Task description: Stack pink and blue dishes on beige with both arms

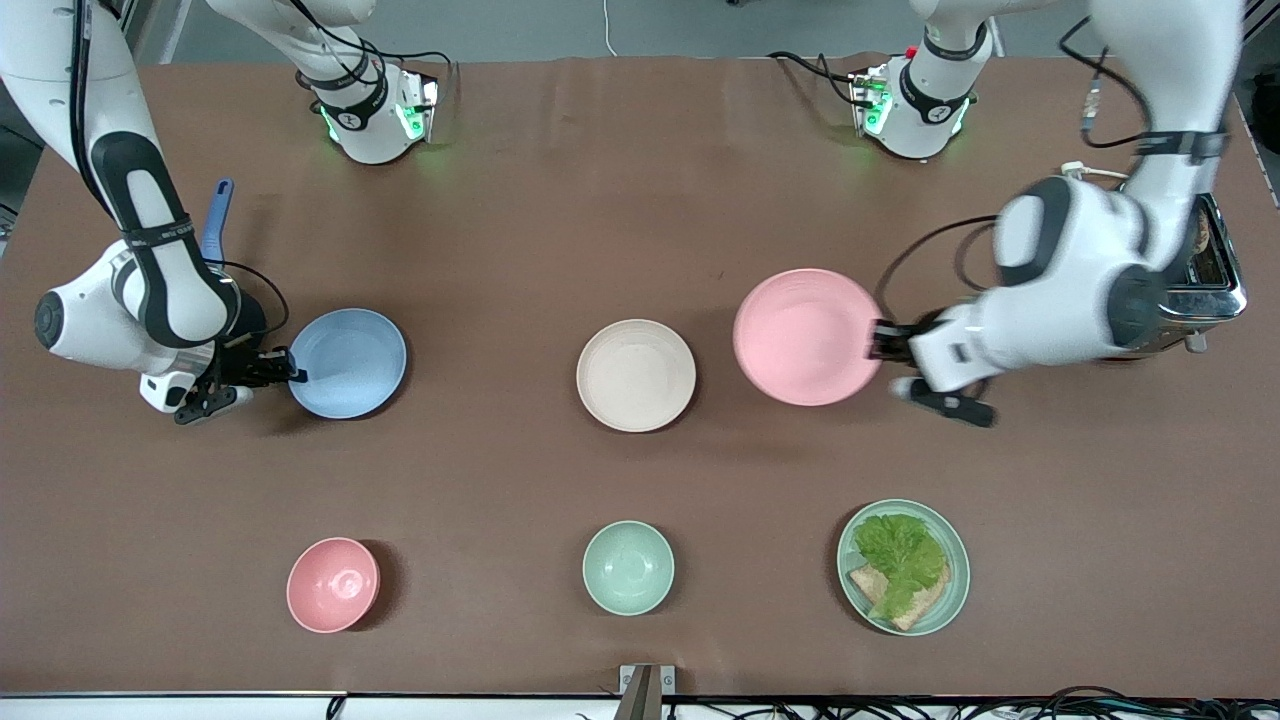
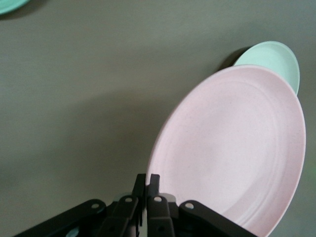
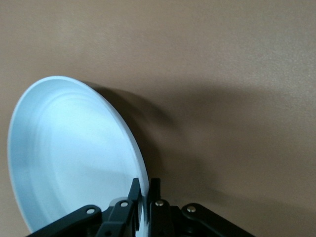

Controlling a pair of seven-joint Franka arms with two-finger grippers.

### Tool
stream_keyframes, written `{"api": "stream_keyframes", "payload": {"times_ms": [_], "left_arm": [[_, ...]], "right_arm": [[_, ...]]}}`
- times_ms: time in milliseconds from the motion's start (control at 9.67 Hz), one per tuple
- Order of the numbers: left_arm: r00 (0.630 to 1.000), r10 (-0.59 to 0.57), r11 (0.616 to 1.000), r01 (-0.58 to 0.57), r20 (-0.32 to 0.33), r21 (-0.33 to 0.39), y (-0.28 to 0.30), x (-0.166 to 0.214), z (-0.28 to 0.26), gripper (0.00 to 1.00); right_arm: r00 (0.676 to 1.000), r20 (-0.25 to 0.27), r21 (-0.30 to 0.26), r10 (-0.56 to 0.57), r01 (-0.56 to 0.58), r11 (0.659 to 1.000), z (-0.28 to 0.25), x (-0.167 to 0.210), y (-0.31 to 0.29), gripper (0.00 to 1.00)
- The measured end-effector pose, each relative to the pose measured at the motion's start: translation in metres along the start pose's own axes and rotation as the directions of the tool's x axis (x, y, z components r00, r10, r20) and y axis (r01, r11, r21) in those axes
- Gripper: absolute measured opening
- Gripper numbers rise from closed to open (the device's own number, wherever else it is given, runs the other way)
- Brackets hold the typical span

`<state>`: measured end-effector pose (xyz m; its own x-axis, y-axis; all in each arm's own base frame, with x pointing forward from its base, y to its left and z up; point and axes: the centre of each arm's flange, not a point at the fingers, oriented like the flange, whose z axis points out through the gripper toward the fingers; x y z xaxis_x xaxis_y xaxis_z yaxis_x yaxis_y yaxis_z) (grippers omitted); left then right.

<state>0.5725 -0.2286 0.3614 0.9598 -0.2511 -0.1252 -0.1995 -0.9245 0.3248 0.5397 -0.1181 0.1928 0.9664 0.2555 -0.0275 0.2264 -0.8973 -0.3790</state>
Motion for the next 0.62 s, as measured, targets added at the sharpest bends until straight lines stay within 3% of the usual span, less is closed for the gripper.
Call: {"api": "stream_keyframes", "payload": {"times_ms": [310, 621], "left_arm": [[0.992, -0.113, 0.993, 0.114, -0.056, 0.014, 0.109, -0.002, 0.091, 0.04], [0.991, -0.121, 0.992, 0.122, -0.065, 0.016, 0.127, -0.002, 0.145, 0.04]], "right_arm": [[0.996, 0.051, 0.108, 0.069, -0.074, 0.991, -0.079, 0.028, -0.021, 0.07], [0.972, 0.11, 0.112, 0.207, -0.219, 0.969, -0.156, 0.057, -0.075, 0.07]]}}
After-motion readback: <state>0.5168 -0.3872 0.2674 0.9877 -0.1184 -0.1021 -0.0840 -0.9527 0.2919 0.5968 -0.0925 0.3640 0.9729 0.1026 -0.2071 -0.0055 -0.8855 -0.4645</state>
